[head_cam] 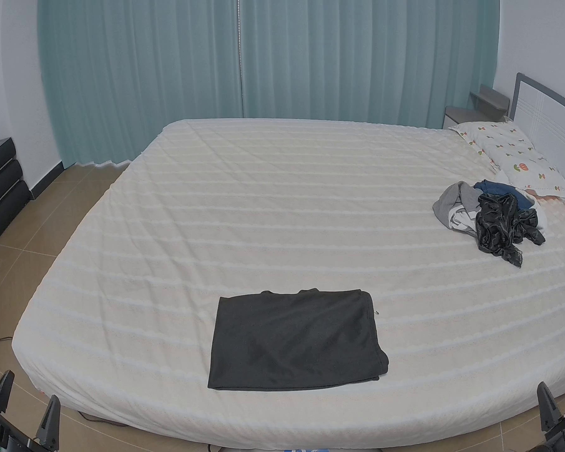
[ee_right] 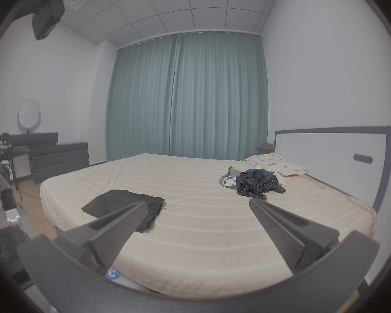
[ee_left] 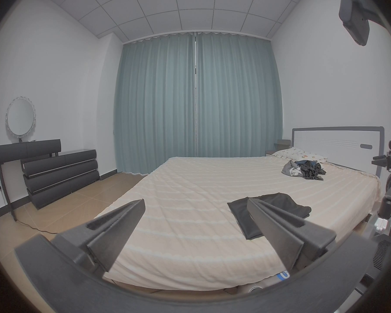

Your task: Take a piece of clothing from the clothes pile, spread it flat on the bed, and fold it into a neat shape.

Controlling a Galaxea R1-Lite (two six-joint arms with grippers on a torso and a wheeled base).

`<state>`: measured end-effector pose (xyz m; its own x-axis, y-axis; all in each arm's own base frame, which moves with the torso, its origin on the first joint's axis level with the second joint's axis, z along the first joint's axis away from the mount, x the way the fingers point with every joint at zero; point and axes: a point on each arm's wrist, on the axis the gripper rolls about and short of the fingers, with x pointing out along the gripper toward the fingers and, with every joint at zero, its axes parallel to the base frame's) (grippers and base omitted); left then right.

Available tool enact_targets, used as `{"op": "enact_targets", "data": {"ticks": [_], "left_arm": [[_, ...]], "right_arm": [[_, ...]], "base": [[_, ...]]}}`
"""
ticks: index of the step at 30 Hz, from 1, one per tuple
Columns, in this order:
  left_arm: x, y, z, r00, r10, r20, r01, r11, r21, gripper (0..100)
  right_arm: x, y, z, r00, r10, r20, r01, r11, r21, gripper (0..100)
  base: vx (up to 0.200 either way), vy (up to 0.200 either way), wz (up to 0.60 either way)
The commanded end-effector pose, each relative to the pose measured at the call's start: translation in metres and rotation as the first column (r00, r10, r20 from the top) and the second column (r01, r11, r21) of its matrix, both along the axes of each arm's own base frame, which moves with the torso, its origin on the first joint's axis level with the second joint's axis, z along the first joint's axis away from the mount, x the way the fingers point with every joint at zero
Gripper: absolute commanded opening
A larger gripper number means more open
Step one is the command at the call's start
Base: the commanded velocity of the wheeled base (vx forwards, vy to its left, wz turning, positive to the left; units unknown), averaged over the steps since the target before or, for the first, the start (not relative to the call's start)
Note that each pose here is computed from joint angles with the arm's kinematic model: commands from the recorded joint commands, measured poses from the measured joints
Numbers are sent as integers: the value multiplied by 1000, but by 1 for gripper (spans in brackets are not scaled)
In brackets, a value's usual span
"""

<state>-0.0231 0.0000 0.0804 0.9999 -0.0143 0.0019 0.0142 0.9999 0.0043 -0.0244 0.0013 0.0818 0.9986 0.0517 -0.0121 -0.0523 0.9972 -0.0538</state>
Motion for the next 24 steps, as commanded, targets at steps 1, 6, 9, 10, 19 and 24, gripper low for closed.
{"op": "enact_targets", "data": {"ticks": [1, 6, 9, 10, 19, 24], "left_arm": [[0, 0, -5, 1000, 0, -6, 0, 1000, 2, 100], [0, 0, -5, 1000, -1, -5, 1, 1000, 2, 100], [0, 0, -5, 1000, 0, -6, 0, 1000, 2, 100], [0, 0, -5, 1000, 0, -6, 0, 1000, 2, 100], [0, 0, -5, 1000, 0, -6, 0, 1000, 2, 100], [0, 0, -5, 1000, -3, -5, 3, 1000, -3, 100]], "right_arm": [[-1, -1, 0, 999, -41, 7, 41, 999, -21, 100], [1, -1, -6, 999, -36, -17, 36, 999, -5, 100], [1, -1, -6, 999, -45, -16, 46, 997, 61, 100], [1, -1, -6, 999, -45, -16, 46, 997, 64, 100], [1, -1, -6, 999, -40, -13, 40, 998, 40, 100], [1, -1, -6, 999, -40, -12, 40, 998, 43, 100]], "base": [[0, 0, 0], [0, 0, 0], [0, 0, 0], [0, 0, 0], [0, 0, 0], [0, 0, 0]]}}
